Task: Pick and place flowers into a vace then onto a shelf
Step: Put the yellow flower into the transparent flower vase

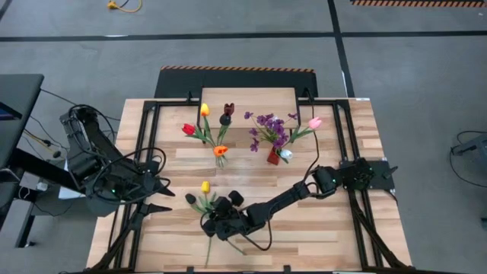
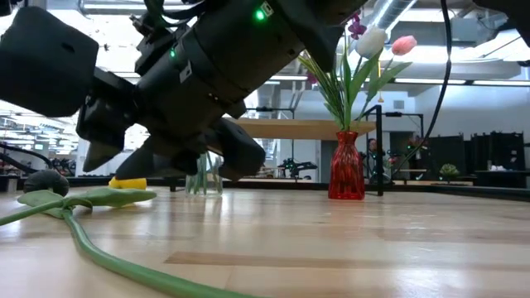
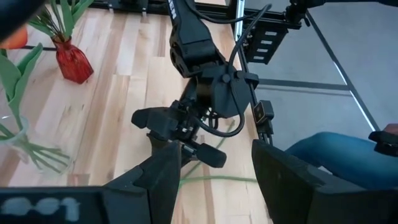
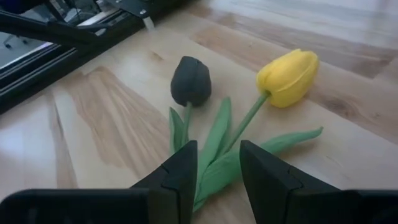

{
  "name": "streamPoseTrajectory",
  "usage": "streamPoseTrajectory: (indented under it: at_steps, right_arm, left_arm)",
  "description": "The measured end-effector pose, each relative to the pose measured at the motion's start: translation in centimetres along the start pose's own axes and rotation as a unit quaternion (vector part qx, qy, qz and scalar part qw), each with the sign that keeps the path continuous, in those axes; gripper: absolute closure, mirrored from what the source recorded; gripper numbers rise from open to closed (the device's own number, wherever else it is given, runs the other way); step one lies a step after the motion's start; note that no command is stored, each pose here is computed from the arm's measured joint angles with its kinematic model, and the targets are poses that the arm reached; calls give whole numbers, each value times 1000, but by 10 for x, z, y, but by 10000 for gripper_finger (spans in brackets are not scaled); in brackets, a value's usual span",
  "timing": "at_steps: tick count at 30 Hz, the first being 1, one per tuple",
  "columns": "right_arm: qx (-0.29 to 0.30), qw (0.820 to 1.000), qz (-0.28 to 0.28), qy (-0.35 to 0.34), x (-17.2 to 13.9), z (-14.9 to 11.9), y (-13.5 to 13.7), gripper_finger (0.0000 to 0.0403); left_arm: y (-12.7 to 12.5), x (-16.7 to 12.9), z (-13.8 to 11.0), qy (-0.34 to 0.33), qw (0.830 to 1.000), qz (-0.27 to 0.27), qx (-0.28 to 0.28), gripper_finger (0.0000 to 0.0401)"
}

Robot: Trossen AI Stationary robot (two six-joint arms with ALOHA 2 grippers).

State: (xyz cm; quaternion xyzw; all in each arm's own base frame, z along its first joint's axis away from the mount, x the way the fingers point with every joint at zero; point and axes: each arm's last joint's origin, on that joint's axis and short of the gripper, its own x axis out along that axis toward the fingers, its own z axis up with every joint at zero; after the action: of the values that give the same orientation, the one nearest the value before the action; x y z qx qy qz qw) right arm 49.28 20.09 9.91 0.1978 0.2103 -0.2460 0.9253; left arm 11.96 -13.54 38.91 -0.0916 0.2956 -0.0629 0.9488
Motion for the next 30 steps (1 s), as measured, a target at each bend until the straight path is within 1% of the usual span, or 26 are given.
streamPoseTrajectory:
  at_steps: [7, 15, 22, 25, 28, 30]
  right_arm:
    - [8, 1000, 18, 0, -3, -1, 5, 289]
    - [20, 1000, 17, 14, 13, -21, -3, 289]
    - [22, 999, 19, 22, 17, -19, -6, 290]
    - [29, 999, 12, 29, 19, -18, -9, 296]
    - [63, 997, -14, 48, 23, -16, -17, 308]
    - [73, 995, -22, 60, 25, -16, -21, 318]
  left_arm:
    - [0, 0, 0, 1, 1000, -1, -5, 214]
    - [0, 0, 0, 0, 1000, -1, -6, 214]
    - [0, 0, 0, -1, 1000, 0, -6, 214]
    - [0, 0, 0, -1, 1000, 0, -7, 214]
    - [0, 0, 0, -1, 1000, 0, -11, 214]
    - [0, 0, 0, -1, 1000, 0, -14, 214]
